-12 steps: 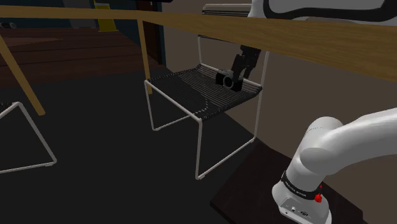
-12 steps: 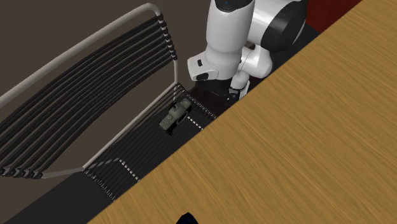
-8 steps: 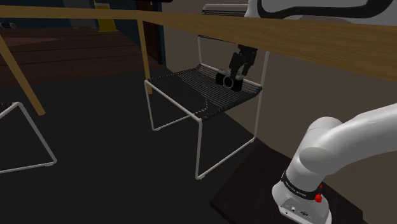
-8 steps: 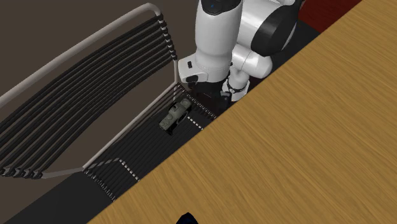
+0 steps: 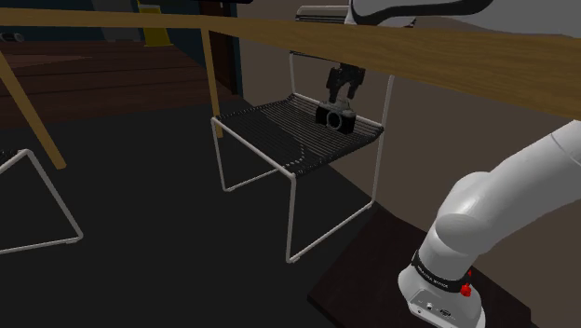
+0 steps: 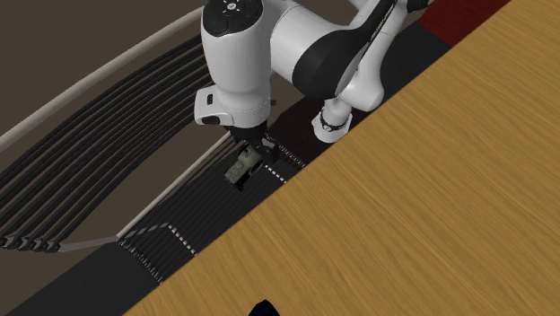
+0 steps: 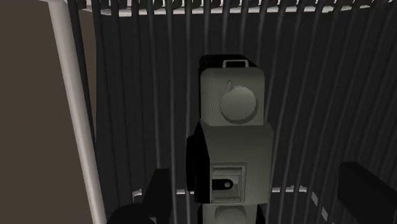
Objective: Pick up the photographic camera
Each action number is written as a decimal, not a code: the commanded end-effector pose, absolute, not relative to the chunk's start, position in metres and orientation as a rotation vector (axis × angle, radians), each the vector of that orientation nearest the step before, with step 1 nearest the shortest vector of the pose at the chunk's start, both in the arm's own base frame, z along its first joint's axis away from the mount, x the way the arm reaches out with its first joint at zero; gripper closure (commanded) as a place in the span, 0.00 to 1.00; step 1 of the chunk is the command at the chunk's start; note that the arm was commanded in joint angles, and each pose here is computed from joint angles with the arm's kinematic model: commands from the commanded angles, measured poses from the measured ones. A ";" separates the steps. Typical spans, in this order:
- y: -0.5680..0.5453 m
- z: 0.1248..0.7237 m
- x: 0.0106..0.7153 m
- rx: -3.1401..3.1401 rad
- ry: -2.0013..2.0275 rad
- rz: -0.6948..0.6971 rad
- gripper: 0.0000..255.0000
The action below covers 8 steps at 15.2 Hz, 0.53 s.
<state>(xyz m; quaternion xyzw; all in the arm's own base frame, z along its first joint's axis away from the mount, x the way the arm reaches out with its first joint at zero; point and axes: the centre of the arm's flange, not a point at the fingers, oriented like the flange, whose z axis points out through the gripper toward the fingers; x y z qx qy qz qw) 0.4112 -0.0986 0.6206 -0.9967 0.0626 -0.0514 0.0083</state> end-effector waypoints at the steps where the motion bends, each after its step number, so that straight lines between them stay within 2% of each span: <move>1: -0.110 0.624 0.427 -3.122 0.225 -0.159 0.00; 8: -0.110 0.587 0.427 -3.122 0.225 -0.159 0.00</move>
